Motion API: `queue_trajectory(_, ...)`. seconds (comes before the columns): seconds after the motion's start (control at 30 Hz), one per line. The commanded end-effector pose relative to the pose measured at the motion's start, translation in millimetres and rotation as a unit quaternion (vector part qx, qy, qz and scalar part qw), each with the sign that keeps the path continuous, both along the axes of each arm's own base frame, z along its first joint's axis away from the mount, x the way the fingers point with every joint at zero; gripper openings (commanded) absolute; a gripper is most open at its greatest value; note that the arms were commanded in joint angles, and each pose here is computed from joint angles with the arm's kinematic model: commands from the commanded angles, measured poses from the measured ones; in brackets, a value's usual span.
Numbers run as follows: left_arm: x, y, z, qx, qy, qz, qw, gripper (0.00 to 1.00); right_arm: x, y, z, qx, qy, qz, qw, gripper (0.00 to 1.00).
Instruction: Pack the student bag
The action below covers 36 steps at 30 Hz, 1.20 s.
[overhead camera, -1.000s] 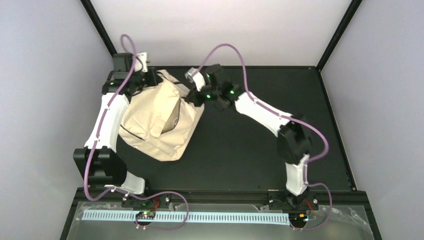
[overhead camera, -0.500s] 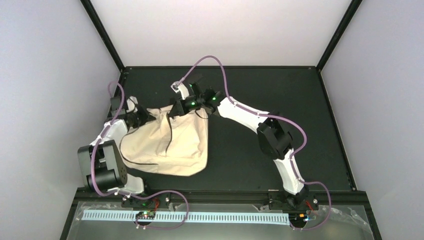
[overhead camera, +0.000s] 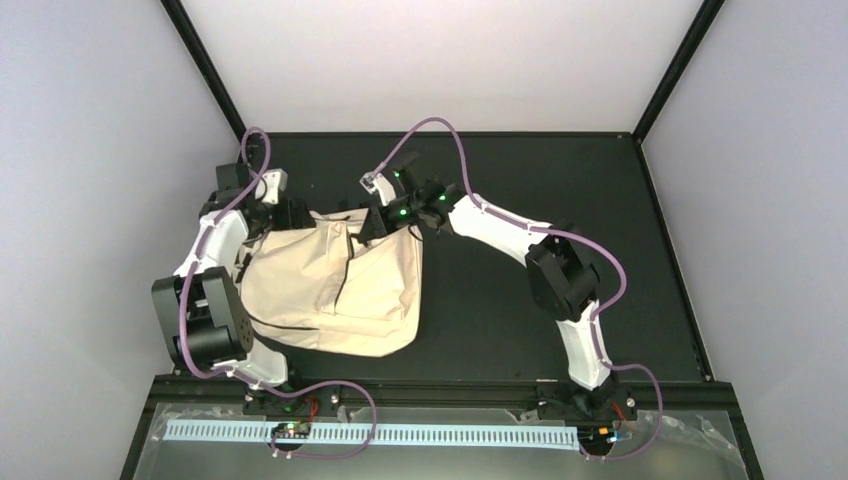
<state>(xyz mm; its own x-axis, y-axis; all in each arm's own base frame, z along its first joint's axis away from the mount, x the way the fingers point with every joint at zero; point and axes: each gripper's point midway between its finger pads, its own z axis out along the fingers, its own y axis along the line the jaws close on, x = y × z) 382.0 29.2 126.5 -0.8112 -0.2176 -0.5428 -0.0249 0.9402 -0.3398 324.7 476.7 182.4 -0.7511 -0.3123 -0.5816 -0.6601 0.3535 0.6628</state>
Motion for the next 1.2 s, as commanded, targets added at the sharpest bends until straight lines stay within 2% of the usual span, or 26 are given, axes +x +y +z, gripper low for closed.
queue_trajectory(0.0,8.0,12.2,26.2,0.180,-0.055,-0.217,0.958,0.99,-23.3,2.0,17.1,0.012,-0.008,0.035,0.999,0.01)
queue_trajectory(0.07,13.8,6.5,41.7,0.209,-0.068,-0.294,0.930,0.99,-26.8,7.1,15.6,0.021,0.009,0.034,0.999,0.01)
queue_trajectory(0.17,18.5,-1.6,71.1,0.212,-0.080,-0.390,0.892,0.99,-28.9,11.7,11.3,0.028,0.035,0.029,0.999,0.01)
queue_trajectory(0.23,-2.2,-24.1,82.4,0.161,-0.090,-0.494,0.850,0.99,-26.3,11.2,11.6,0.029,0.037,0.019,0.999,0.01)
queue_trajectory(0.27,-13.8,-42.8,90.8,0.113,-0.118,-0.543,0.823,0.99,-26.2,11.9,11.3,0.030,0.039,0.017,0.999,0.01)
queue_trajectory(0.33,-22.8,-69.4,94.7,0.061,-0.132,-0.580,0.802,0.99,-25.9,14.3,13.1,0.035,0.048,0.014,0.998,0.01)
queue_trajectory(0.47,-43.1,-109.2,71.9,0.019,-0.146,-0.643,0.752,0.99,-26.1,16.6,16.6,0.045,0.072,0.004,0.996,0.01)
queue_trajectory(0.63,-53.8,-123.9,40.0,0.002,-0.127,-0.686,0.717,0.99,-28.9,12.2,30.9,0.053,0.079,-0.007,0.995,0.01)
queue_trajectory(0.73,-32.9,-122.7,30.7,0.018,-0.130,-0.673,0.728,0.99,-29.7,11.0,30.4,0.051,0.082,-0.008,0.995,0.01)
queue_trajectory(0.83,-21.0,-120.6,28.9,0.023,-0.131,-0.674,0.727,0.98,-31.2,10.6,30.0,0.054,0.089,-0.007,0.995,0.01)
queue_trajectory(0.9,-24.1,-123.1,29.6,0.004,-0.127,-0.682,0.721,0.89,-31.8,10.9,30.8,0.058,0.092,-0.007,0.994,0.01)
queue_trajectory(0.97,-28.4,-124.4,27.3,-0.009,-0.114,-0.681,0.723,0.70,-32.1,11.0,30.3,0.058,0.093,-0.007,0.994,0.01)
queue_trajectory(1.0,-33.1,-124.1,23.6,-0.010,-0.107,-0.684,0.721,0.55,-32.0,11.0,30.3,0.057,0.092,-0.008,0.994,0.01)
queue_trajectory(1.03,-40.9,-124.5,18.2,-0.016,-0.098,-0.689,0.718,0.36,-31.3,10.8,29.7,0.057,0.092,-0.010,0.994,0.01)
queue_trajectory(1.07,-44.7,-124.4,17.4,-0.018,-0.096,-0.690,0.717,0.12,-31.4,10.6,30.0,0.057,0.092,-0.010,0.994,0.01)
queue_trajectory(1.1,-46.2,-125.8,20.1,-0.022,-0.097,-0.685,0.721,0.03,-30.9,10.8,29.8,0.056,0.091,-0.010,0.994,0.01)
queue_trajectory(1.17,-37.9,-132.4,39.1,-0.038,-0.109,-0.656,0.746,0.02,-30.4,10.3,30.2,0.053,0.088,-0.011,0.995,0.01)
